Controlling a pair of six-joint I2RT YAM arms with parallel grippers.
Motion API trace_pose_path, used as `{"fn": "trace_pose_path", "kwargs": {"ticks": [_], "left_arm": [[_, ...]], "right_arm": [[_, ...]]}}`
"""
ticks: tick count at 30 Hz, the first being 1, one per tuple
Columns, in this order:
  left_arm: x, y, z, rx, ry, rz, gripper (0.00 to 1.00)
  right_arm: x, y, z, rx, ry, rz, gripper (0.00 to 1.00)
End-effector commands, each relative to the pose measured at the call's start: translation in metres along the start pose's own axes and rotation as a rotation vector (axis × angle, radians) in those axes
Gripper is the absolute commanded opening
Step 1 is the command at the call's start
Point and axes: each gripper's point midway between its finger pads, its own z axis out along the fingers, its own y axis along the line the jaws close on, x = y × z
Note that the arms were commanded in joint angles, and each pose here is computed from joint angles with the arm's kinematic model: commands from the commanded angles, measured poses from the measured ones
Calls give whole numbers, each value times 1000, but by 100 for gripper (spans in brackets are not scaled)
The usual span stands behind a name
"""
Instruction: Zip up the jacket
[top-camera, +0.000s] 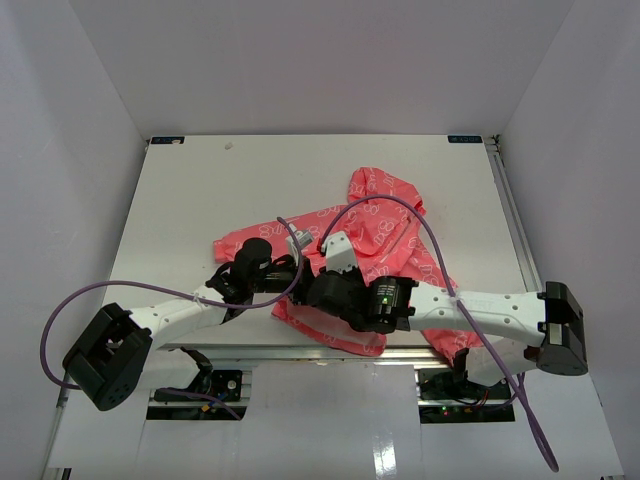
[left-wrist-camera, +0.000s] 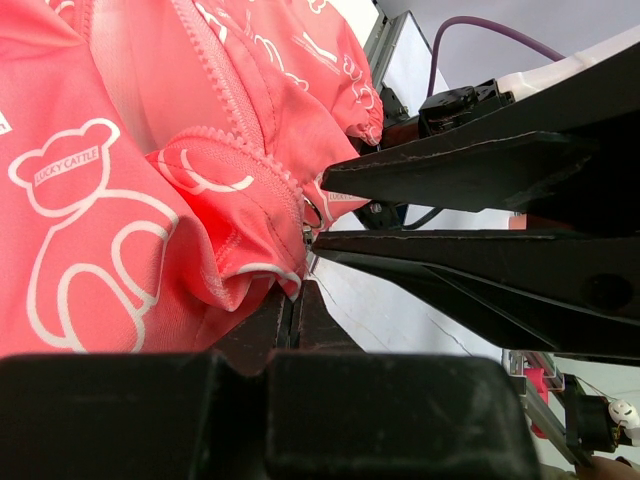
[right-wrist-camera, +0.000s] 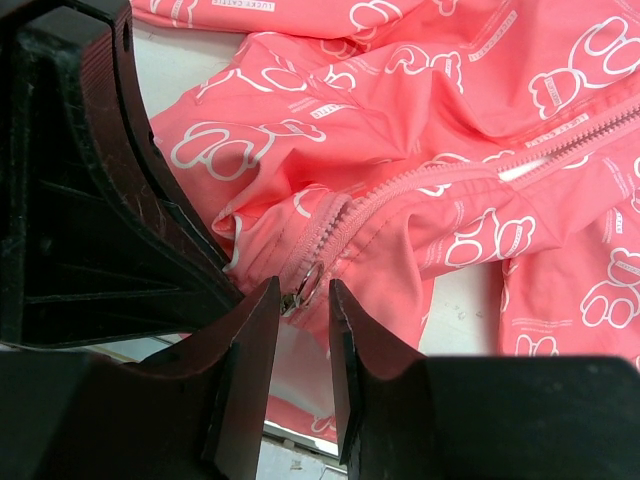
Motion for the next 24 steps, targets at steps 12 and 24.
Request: {"fn": "trace_pose_path", "kwargs": {"ticks": [12,24], "left_arm": [[-8,-8,-2,18,-27,37,0],[-7,-8,-3,20,-27,36,0]], "right_arm": [[-2,1,3,49,-22,47,26],[-2,-3,5,97,-31,58,21]]}}
